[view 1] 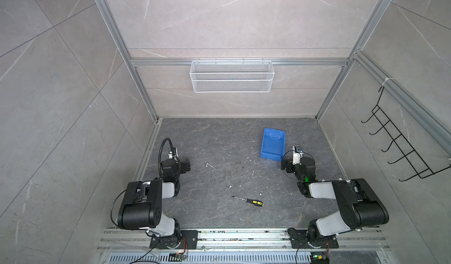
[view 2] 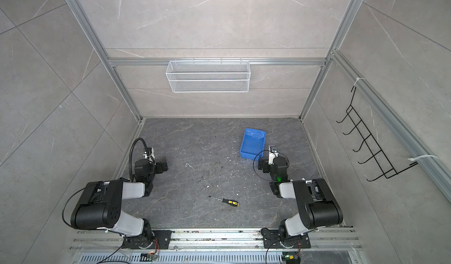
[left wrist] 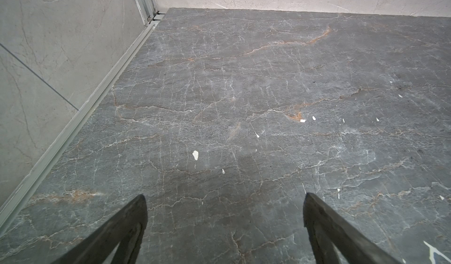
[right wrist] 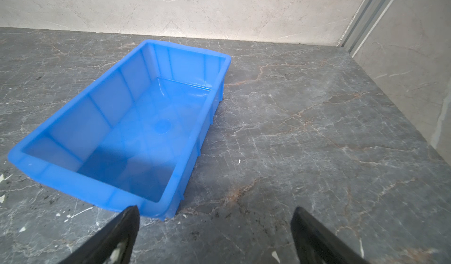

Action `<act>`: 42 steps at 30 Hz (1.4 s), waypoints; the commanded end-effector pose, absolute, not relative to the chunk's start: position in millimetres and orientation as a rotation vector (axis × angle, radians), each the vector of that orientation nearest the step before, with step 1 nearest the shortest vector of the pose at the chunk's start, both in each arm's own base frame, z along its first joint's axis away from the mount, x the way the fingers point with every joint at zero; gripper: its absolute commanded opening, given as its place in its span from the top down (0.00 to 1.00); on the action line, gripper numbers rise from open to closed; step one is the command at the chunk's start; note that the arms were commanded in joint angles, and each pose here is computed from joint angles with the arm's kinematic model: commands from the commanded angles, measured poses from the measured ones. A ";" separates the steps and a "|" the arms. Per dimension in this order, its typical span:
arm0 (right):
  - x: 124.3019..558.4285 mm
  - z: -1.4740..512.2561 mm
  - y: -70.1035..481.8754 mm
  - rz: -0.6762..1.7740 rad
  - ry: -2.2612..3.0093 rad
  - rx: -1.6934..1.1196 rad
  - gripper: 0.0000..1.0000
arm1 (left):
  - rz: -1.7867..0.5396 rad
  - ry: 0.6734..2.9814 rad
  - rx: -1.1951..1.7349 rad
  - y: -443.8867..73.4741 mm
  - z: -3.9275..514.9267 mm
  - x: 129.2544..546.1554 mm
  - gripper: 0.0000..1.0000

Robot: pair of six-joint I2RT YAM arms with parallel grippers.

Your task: Put the screwdriver in the bin

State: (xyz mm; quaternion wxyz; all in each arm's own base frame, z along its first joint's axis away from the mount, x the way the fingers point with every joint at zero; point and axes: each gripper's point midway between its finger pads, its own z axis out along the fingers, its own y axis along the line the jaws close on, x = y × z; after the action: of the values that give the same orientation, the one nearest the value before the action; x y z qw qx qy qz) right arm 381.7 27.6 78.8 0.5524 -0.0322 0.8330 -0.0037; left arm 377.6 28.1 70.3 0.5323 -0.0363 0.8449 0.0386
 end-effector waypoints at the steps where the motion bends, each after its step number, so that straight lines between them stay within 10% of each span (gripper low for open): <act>1: 389.3 91.5 28.4 0.002 1.930 -0.066 0.01 | 0.072 1.964 -0.097 27.8 84.7 384.9 0.00; 22: 356.3 170.5 76.0 0.048 1.888 -0.397 0.01 | 0.070 1.952 0.348 -51.8 138.4 370.5 0.00; 42: 251.2 171.0 206.4 0.199 2.057 -1.203 0.01 | -0.554 1.730 1.185 -183.8 154.5 224.1 0.00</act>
State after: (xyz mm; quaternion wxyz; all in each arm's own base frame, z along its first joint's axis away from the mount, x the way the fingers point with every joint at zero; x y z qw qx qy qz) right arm 276.9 198.8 193.8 0.4425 -0.4109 0.7929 0.0819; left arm 254.3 -169.2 171.3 0.5114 0.4333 0.7220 -0.1716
